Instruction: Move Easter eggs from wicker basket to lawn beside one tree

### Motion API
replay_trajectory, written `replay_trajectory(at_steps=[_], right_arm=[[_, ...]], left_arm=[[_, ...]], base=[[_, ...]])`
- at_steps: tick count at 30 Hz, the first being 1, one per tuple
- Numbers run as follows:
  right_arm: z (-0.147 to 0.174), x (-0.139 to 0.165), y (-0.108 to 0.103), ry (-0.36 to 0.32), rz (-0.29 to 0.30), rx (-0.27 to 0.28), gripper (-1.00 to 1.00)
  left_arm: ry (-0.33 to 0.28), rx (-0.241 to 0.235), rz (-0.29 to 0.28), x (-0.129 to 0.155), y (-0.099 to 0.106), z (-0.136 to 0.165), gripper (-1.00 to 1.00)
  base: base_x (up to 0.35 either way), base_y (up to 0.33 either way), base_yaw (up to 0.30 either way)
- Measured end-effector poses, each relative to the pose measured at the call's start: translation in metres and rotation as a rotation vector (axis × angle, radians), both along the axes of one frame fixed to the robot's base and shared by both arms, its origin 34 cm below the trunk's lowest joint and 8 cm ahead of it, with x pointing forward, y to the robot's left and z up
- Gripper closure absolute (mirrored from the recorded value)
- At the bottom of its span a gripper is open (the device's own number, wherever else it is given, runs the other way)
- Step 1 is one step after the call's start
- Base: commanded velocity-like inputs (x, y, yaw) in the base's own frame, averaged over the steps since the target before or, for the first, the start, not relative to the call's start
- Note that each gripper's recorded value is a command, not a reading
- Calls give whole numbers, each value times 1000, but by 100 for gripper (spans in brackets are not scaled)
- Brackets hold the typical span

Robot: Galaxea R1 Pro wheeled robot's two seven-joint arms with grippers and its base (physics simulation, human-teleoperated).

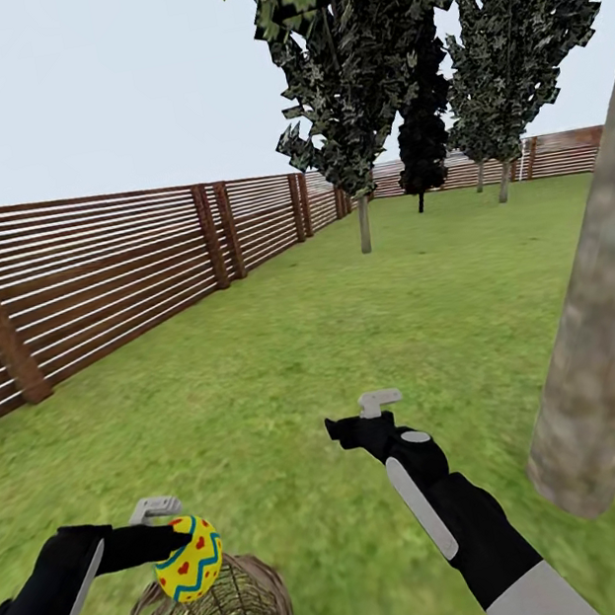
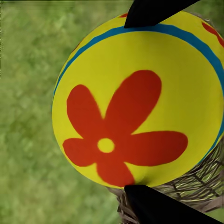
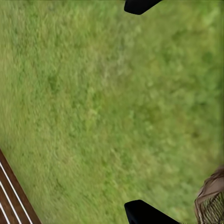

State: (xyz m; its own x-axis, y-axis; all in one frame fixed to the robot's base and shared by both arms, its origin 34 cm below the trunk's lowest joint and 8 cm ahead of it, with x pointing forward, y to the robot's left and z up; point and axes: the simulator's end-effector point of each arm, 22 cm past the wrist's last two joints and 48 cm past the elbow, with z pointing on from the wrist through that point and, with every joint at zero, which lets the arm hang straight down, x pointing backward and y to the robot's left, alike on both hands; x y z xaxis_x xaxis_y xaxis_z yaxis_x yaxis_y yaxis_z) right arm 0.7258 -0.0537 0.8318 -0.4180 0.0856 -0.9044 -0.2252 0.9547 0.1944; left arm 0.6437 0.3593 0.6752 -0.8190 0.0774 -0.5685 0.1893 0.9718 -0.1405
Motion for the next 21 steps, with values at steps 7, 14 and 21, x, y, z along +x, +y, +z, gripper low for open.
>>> replay_trajectory(at_steps=[7,14,21], right_arm=[[13,2,0,1,0,0,-100],[26,3,0,2,-1,-1,-100],[38,4,0,3,-1,-1,-100]], left_arm=[[-25,14,-37,-15,-14,20,100],[-34,21,-56,-24,-22,39,100],[-38,23,-56,-22,-22,55,100]], base=[[0,0,0],[0,0,0],[0,0,0]])
